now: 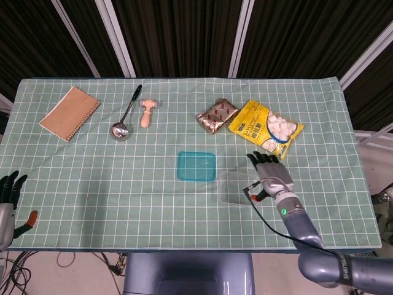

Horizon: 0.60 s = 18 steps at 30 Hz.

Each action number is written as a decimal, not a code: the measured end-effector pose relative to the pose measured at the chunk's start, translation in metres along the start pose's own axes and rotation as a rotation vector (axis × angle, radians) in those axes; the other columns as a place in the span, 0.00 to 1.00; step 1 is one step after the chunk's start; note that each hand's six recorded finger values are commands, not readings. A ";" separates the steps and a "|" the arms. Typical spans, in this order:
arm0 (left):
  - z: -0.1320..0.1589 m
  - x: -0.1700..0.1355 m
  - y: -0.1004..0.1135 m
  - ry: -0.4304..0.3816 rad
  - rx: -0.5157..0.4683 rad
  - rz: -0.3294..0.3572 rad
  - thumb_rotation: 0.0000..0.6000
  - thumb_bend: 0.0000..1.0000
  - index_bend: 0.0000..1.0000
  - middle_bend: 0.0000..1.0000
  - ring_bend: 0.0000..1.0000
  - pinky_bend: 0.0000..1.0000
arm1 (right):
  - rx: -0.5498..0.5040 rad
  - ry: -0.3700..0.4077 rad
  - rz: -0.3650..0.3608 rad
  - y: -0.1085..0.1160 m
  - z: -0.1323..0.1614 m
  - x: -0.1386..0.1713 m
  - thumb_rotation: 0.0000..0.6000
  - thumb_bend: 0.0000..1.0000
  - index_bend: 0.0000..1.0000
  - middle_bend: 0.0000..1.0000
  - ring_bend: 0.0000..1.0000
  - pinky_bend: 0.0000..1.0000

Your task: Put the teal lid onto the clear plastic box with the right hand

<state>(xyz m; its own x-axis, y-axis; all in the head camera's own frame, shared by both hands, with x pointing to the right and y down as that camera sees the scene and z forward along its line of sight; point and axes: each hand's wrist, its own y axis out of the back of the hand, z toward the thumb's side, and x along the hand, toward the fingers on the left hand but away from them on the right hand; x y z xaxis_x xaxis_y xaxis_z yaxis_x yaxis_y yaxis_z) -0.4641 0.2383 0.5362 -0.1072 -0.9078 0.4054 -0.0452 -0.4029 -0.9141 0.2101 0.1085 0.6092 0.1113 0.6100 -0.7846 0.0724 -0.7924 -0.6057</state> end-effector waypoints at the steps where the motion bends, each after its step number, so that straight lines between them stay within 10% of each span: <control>1: -0.001 0.000 0.000 0.002 -0.001 0.000 1.00 0.32 0.08 0.00 0.00 0.00 | 0.003 0.008 0.007 -0.004 0.011 -0.006 1.00 0.20 0.00 0.00 0.00 0.00; 18: -0.006 0.001 0.001 0.027 -0.009 -0.008 1.00 0.32 0.08 0.00 0.00 0.00 | -0.055 0.014 -0.037 -0.015 0.080 -0.060 1.00 0.19 0.00 0.00 0.00 0.00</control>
<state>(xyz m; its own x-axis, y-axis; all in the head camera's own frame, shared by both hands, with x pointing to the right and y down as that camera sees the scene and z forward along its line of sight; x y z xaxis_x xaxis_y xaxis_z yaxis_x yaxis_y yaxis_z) -0.4706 0.2378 0.5358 -0.1337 -0.9010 0.4128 -0.0551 -0.4091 -0.9108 0.1234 0.0847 0.6552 0.1210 0.6386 -0.7599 0.1314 -0.7691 -0.6254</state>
